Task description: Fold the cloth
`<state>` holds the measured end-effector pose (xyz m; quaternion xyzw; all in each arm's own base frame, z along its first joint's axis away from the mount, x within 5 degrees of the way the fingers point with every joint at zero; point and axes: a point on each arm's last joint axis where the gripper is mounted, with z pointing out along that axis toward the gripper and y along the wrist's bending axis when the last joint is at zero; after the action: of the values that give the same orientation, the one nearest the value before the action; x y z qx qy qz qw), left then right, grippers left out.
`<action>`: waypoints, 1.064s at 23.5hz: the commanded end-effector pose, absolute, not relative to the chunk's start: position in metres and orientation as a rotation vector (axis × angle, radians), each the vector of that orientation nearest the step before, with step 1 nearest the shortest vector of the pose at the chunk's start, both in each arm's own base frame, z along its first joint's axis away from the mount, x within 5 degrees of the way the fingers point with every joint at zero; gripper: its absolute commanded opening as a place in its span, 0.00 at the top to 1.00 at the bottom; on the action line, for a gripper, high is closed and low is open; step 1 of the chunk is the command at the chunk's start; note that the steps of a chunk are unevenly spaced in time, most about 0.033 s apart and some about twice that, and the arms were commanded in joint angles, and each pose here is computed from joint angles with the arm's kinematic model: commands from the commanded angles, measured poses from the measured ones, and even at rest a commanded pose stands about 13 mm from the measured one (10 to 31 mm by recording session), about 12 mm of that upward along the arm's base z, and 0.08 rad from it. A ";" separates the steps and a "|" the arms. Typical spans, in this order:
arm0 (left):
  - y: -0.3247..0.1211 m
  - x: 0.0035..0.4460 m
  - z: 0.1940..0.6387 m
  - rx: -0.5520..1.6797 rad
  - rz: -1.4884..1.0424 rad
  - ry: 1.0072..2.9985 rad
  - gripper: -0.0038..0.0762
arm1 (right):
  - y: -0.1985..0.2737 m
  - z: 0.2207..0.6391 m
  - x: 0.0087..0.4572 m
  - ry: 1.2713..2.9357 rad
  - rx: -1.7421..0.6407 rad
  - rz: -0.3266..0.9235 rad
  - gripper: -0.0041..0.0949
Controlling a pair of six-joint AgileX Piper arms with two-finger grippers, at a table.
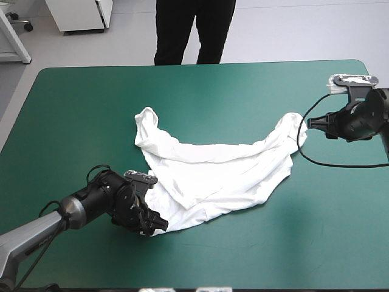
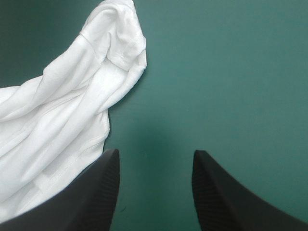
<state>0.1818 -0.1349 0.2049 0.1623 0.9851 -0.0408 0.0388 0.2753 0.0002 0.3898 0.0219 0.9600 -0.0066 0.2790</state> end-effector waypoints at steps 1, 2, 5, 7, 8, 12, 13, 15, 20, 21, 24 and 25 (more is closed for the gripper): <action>-0.135 0.179 0.200 0.466 -0.170 2.988 0.41 | 0.000 0.406 0.271 2.485 0.052 -0.029 0.51; -0.136 0.178 0.198 0.453 -0.189 2.981 0.47 | 0.000 0.406 0.271 2.483 0.052 -0.029 0.51; -0.141 0.179 0.199 0.412 -0.283 2.961 0.69 | 0.000 0.406 0.271 2.483 0.053 -0.024 0.52; -0.146 0.180 0.201 0.429 -0.356 2.933 0.92 | 0.000 0.406 0.271 2.483 0.053 -0.024 0.51; -0.147 0.180 0.201 0.450 -0.366 2.924 0.96 | 0.000 0.406 0.271 2.483 0.053 -0.024 0.52; -0.147 0.180 0.201 0.450 -0.366 2.926 0.96 | 0.000 0.405 0.271 2.493 0.053 -0.025 0.51; -0.146 0.180 0.201 0.454 -0.361 2.930 0.96 | 0.000 0.404 0.272 2.497 0.057 -0.024 0.50; -0.146 0.180 0.200 0.467 -0.346 2.927 0.96 | 0.000 0.400 0.274 2.525 0.052 -0.027 0.46; -0.145 0.180 0.200 0.479 -0.332 2.931 0.96 | 0.011 0.363 0.305 2.674 0.085 0.150 0.35; -0.145 0.180 0.200 0.479 -0.332 2.931 0.96 | 0.012 0.357 0.309 2.694 0.086 0.163 0.35; -0.145 0.179 0.200 0.479 -0.331 2.934 0.96 | 0.035 0.333 0.326 2.755 -0.010 0.166 0.35; -0.145 0.180 0.200 0.478 -0.333 2.930 0.96 | 0.048 0.323 0.331 2.782 -0.068 0.154 0.35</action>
<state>0.1812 -0.1404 0.2024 0.1702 0.9776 -0.0958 0.0782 0.3287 0.0307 0.3161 0.0059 0.9871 0.0527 0.1513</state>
